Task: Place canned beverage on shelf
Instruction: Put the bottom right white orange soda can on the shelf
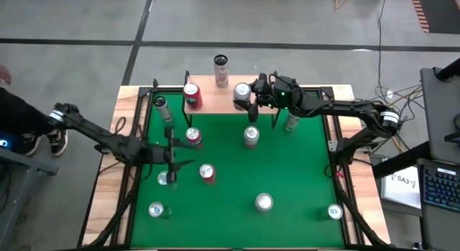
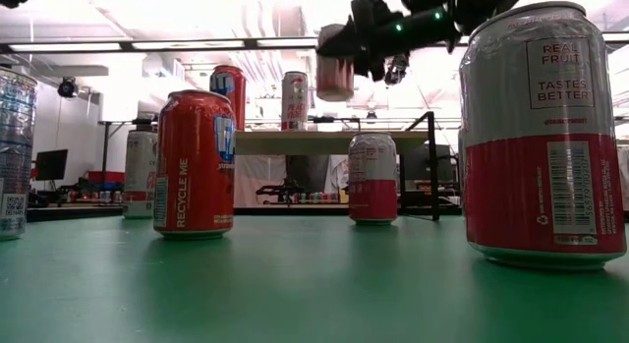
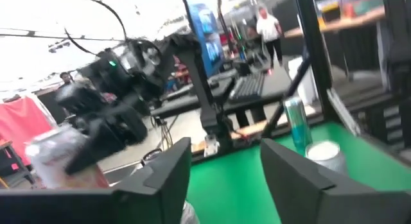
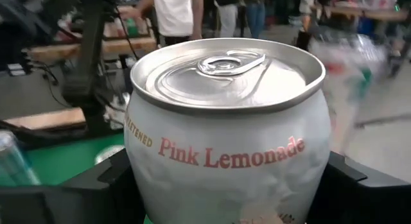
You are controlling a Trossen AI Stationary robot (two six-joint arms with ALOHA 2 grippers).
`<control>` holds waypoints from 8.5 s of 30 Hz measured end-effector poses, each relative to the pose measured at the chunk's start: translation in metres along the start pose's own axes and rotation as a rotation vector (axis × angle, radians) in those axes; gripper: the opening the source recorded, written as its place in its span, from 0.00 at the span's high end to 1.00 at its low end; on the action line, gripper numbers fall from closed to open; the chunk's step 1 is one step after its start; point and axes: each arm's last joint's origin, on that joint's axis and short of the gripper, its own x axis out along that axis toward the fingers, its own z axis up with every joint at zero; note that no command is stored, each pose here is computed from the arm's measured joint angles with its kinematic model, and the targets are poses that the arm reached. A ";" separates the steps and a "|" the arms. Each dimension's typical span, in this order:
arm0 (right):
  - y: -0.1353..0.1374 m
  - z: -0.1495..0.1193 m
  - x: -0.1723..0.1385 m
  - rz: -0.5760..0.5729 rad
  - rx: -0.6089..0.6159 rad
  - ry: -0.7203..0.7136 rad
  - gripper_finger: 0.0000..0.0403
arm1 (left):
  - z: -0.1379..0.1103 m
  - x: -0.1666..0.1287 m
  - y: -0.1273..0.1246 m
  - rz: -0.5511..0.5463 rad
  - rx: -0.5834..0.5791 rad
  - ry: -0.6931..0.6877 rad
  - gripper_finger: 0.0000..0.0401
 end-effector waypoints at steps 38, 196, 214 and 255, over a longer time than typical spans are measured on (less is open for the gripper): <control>-0.005 -0.032 0.006 -0.194 0.004 0.032 0.29 | 0.005 -0.019 0.012 0.046 -0.036 -0.060 0.91; 0.035 0.053 -0.015 -0.341 -0.010 0.428 0.97 | -0.002 -0.012 0.006 0.030 -0.024 -0.017 0.91; 0.035 0.070 -0.065 -0.367 0.067 0.478 0.97 | -0.003 -0.010 0.004 0.026 -0.112 -0.012 0.91; 0.029 0.062 -0.044 -0.474 0.106 0.353 0.97 | -0.013 0.004 -0.005 0.035 -0.073 0.124 0.91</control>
